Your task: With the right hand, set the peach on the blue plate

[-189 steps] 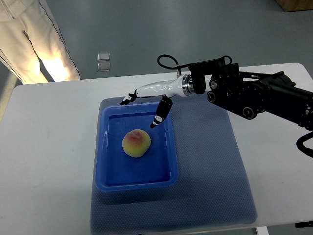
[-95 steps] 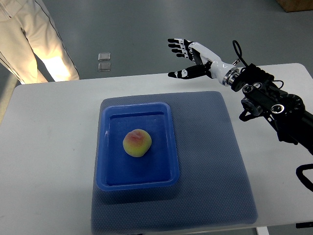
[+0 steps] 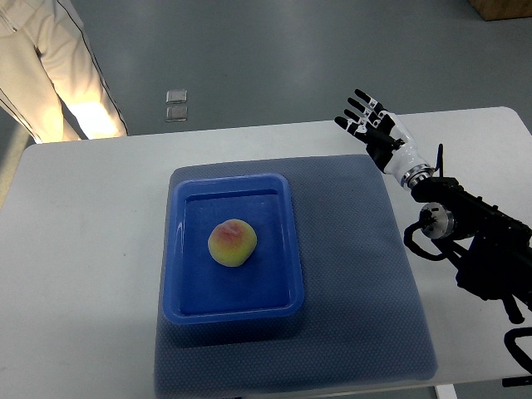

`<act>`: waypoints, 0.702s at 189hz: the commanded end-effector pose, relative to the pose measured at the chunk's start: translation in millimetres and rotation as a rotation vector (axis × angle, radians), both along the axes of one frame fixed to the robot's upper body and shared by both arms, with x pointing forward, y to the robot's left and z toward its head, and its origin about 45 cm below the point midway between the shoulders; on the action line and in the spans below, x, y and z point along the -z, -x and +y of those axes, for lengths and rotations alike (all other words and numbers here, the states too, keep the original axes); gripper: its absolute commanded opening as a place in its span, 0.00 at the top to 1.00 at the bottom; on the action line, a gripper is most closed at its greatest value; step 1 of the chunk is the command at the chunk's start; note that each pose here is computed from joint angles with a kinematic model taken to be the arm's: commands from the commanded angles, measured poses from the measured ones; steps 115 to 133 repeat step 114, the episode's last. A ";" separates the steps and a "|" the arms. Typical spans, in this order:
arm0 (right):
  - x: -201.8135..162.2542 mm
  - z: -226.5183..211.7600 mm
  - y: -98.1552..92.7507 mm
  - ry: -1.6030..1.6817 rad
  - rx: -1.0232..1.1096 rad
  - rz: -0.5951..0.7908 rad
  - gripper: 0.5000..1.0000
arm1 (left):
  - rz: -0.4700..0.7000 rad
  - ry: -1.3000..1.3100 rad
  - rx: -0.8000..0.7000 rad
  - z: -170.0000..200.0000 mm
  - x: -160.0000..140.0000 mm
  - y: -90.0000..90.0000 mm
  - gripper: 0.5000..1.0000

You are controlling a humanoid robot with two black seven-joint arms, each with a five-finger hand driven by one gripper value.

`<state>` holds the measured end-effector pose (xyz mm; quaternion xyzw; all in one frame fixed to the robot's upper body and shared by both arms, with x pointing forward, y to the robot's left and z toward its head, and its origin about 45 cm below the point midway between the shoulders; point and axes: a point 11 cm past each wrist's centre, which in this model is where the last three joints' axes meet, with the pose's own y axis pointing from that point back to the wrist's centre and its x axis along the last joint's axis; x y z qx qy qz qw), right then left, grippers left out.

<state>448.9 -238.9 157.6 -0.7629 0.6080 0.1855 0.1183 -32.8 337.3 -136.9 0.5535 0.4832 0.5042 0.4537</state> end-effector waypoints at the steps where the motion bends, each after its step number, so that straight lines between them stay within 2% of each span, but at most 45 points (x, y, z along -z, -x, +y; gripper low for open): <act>1: 1.2 3.1 0.9 -0.065 0.023 0.005 0.14 | 0.000 0.000 0.000 0.0 0.0 0.0 0.00; 56: 7.9 1.5 6.0 -0.115 0.118 -0.016 0.14 | 0.000 0.000 0.000 0.0 0.0 0.0 0.00; 84: 3.6 -3.2 7.0 -0.120 0.156 -0.071 0.14 | 0.000 0.000 0.000 0.0 0.0 0.0 0.00; 133: 7.5 -5.1 9.3 -0.115 0.165 -0.063 0.14 | 0.000 0.000 0.000 0.0 0.0 0.0 0.00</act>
